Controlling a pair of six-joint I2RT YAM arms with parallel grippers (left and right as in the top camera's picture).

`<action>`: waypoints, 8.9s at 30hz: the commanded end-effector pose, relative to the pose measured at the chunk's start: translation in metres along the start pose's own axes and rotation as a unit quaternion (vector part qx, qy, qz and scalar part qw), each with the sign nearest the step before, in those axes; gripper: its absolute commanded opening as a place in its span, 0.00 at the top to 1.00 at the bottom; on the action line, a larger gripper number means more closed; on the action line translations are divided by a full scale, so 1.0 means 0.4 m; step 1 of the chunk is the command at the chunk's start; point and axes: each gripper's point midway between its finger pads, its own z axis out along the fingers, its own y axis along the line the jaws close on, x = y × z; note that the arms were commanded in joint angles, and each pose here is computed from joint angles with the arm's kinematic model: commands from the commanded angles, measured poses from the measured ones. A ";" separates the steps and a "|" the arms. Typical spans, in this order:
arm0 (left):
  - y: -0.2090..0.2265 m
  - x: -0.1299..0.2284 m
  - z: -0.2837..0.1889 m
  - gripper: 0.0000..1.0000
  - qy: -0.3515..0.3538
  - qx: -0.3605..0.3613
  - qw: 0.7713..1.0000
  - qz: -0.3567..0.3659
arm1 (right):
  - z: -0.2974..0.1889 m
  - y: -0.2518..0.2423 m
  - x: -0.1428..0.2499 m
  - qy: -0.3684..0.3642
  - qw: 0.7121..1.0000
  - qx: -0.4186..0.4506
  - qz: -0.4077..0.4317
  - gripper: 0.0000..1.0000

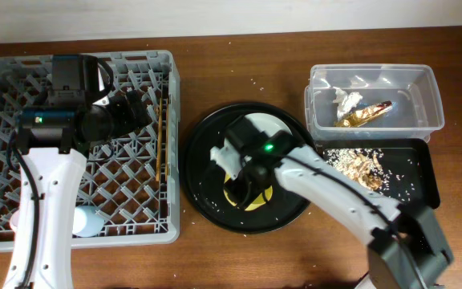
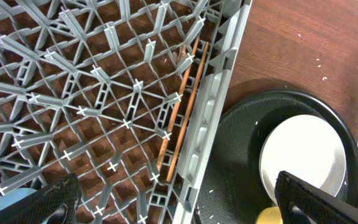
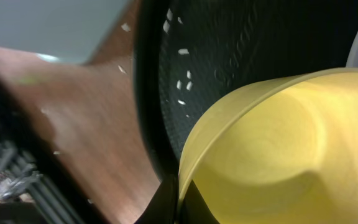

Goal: Sort waste into correct bins and load items into the dishwasher rack

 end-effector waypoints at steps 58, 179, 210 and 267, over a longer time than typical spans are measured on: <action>0.006 0.004 -0.006 0.01 0.003 -0.004 1.000 -0.008 | -0.801 -0.128 0.375 -0.420 0.815 0.378 0.128 0.02; -0.378 0.386 0.555 0.54 0.296 -0.048 0.924 0.236 | -0.397 -0.347 0.346 -0.604 0.690 0.382 0.112 0.01; 0.138 -0.182 -0.180 1.00 -0.159 -0.351 0.919 0.087 | -0.397 -0.347 0.346 -0.604 0.690 0.382 0.112 0.02; 0.181 0.315 0.054 0.01 -0.458 0.086 0.882 0.070 | -0.397 -0.347 0.346 -0.604 0.690 0.382 0.112 0.02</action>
